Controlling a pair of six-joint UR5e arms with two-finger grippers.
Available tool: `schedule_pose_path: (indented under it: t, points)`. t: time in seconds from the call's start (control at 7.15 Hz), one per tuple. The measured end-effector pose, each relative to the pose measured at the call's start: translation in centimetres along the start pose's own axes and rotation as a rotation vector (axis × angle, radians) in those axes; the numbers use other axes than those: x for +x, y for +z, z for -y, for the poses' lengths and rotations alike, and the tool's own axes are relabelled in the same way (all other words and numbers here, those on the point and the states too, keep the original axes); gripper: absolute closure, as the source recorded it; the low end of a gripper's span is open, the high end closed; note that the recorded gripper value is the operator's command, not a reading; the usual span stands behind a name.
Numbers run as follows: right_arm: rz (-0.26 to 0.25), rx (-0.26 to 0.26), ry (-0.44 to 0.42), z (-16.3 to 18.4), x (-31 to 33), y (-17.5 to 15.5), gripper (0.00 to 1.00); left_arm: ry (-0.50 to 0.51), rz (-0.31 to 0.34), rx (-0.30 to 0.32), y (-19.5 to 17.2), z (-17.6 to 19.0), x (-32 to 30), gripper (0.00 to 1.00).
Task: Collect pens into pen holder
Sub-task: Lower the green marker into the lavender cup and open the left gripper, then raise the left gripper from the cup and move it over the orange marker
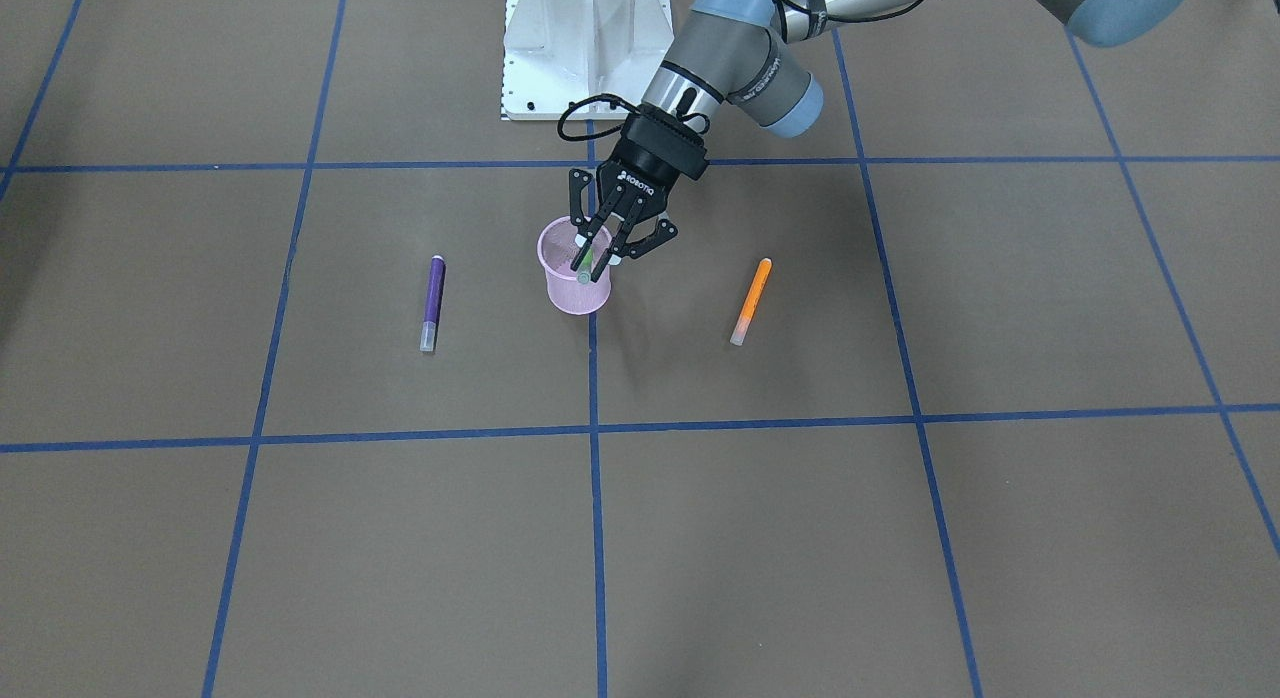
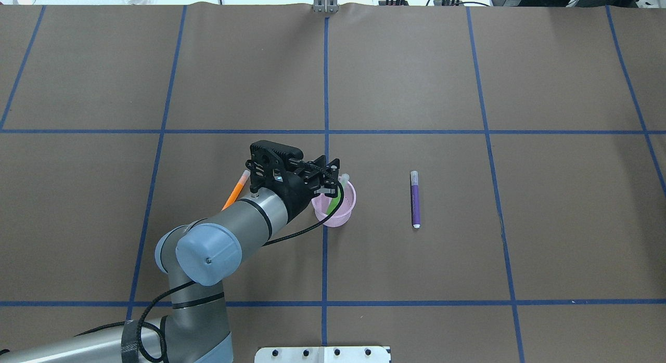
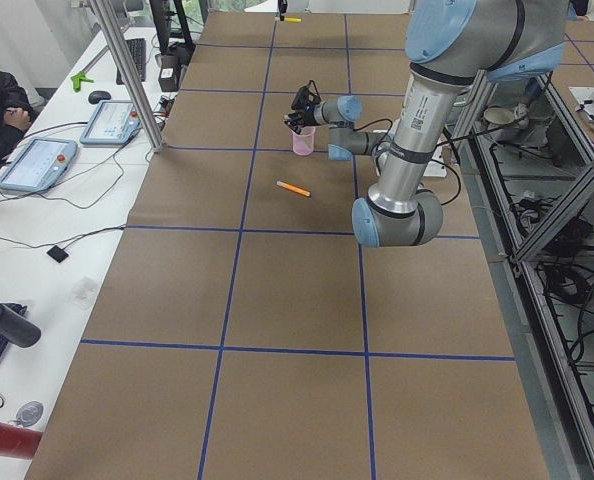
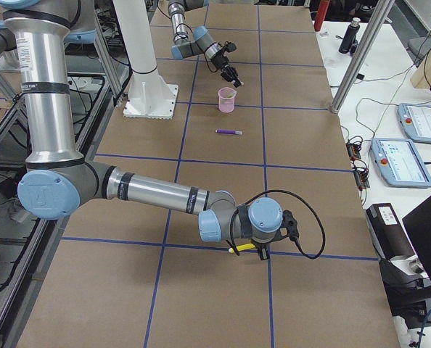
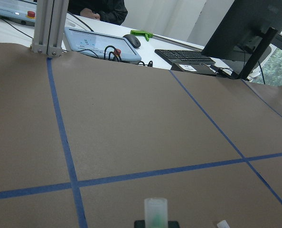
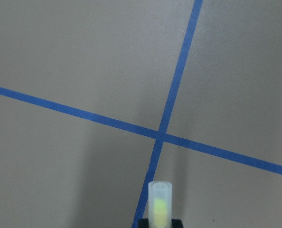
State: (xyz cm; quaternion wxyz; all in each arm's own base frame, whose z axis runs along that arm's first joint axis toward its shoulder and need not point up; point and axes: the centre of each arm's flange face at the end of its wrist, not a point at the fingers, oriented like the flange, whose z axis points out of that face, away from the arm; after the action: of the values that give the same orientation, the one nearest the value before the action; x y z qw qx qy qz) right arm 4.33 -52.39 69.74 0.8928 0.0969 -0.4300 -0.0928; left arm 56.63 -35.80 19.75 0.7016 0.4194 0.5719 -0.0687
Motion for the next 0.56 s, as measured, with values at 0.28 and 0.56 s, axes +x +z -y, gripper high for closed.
schedule_pose_path:
  t: [0.28, 0.56]
  points:
    - [0.035, 0.035, -0.003, 0.8, -1.3, -2.3, 1.00, -0.005, -0.012, -0.002, -0.2, 0.3, 0.5, 0.24]
    - [0.052, 0.040, 0.016, 2.4, -4.1, -5.5, 1.00, -0.001, -0.018, -0.007, -0.3, 0.5, 0.6, 0.18]
